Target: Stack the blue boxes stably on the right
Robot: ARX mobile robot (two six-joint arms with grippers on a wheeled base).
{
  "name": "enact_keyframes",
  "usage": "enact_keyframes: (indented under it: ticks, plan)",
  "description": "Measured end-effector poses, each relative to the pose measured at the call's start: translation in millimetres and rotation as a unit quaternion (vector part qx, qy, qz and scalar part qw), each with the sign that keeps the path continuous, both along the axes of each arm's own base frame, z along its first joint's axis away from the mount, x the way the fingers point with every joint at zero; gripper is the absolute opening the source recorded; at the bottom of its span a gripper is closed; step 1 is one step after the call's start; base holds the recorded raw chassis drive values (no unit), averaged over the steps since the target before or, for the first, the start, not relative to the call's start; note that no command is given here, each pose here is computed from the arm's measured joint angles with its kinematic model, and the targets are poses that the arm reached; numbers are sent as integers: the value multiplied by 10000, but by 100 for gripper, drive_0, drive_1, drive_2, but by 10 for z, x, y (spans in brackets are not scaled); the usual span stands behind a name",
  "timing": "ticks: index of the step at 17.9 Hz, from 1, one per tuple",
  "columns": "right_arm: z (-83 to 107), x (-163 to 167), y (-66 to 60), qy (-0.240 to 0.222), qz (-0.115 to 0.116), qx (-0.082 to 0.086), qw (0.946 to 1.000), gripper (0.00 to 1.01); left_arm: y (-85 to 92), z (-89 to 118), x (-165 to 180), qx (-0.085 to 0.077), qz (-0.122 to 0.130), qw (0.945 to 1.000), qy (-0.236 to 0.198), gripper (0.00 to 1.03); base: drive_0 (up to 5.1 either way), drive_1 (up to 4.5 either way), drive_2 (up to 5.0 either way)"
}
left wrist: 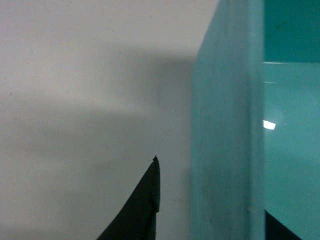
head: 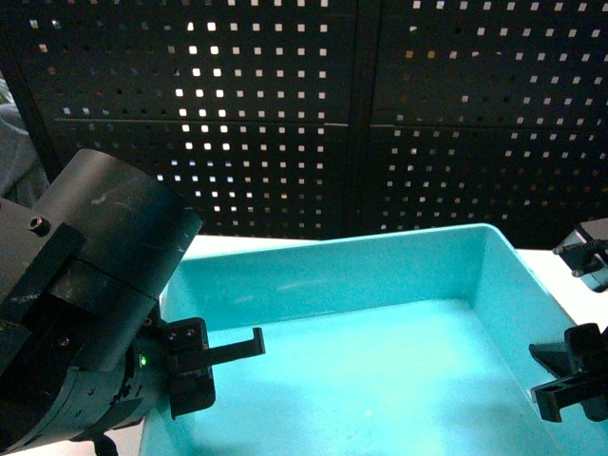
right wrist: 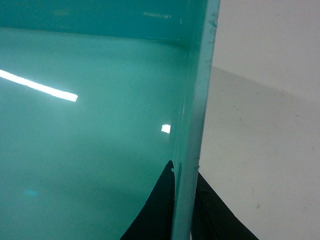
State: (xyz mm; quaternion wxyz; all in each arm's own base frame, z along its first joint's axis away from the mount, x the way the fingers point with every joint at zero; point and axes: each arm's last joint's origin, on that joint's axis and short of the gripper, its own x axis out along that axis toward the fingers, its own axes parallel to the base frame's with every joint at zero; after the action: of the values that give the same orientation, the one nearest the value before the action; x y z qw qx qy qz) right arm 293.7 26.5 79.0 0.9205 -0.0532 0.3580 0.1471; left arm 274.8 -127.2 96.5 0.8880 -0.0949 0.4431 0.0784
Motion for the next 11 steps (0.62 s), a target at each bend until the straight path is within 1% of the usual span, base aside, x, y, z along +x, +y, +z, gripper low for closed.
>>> enact_keyframes:
  ticks: [1,2,4,5,7,9,11]
  plan:
    - [-1,-6,-1,-11,8,-8,10000,8,-13,7,-11,-7,-15,10000,12,20,0,0,0]
    - [-10,-27,-2,-48,54,-39,10000,8,-47,11,-34,-33,-74,10000,39,5,0,0,0]
    - [-9,-52,-3,-105,67,-45,9999,8,-44,2,-47,-104,-47,9999,9,5,0,0,0]
    - [-12,-61,-1,-115,72,-43,9999,8,-42,-9,-54,-179,-37,9998,-34,5,0,0,0]
    - [-17,-79,-2,-150,81,-43,9998,8,-28,-34,-75,-249,10,9996,-114,5,0,0,0]
    - [-14,-95,-7,-194,91,-47,9998,8,-15,-40,-90,-267,45,9995,-177,5,0,0,0]
    - [-4,-106,-11,-203,95,-38,9997,8,-10,-23,-97,-242,44,9995,-218,5,0,0,0]
